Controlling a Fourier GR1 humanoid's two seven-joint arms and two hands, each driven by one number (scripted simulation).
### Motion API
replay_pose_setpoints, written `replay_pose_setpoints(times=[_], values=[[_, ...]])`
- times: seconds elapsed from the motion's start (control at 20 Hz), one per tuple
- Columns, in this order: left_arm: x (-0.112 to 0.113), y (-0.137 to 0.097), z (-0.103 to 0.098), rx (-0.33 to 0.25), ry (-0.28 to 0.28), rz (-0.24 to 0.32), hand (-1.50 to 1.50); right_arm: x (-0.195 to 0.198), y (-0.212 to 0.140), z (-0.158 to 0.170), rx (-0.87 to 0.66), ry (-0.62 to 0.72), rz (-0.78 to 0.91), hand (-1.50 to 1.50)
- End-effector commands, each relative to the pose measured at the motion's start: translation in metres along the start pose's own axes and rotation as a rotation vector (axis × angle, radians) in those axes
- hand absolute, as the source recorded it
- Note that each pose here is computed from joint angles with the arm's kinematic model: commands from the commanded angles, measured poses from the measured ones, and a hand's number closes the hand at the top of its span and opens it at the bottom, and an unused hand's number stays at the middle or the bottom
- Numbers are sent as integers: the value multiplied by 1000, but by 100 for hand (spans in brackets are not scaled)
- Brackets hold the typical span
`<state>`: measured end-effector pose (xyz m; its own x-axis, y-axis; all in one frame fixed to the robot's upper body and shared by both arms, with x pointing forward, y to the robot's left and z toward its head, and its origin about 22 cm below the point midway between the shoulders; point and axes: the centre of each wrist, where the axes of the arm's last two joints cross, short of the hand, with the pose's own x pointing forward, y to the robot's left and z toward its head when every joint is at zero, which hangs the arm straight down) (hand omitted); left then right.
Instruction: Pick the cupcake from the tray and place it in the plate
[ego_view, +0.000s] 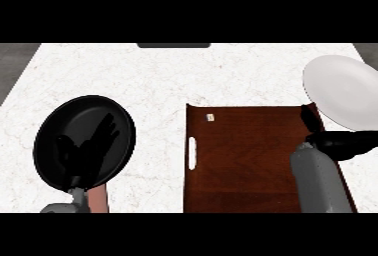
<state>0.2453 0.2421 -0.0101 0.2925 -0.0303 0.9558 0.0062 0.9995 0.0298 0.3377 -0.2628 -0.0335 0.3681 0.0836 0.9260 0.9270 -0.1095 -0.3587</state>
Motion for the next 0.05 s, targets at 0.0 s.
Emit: replay_pose_setpoints(times=[0.0], values=[[-25,-10,6,-16,102,24,0,-2,5,9,-12,9,-22,-150]])
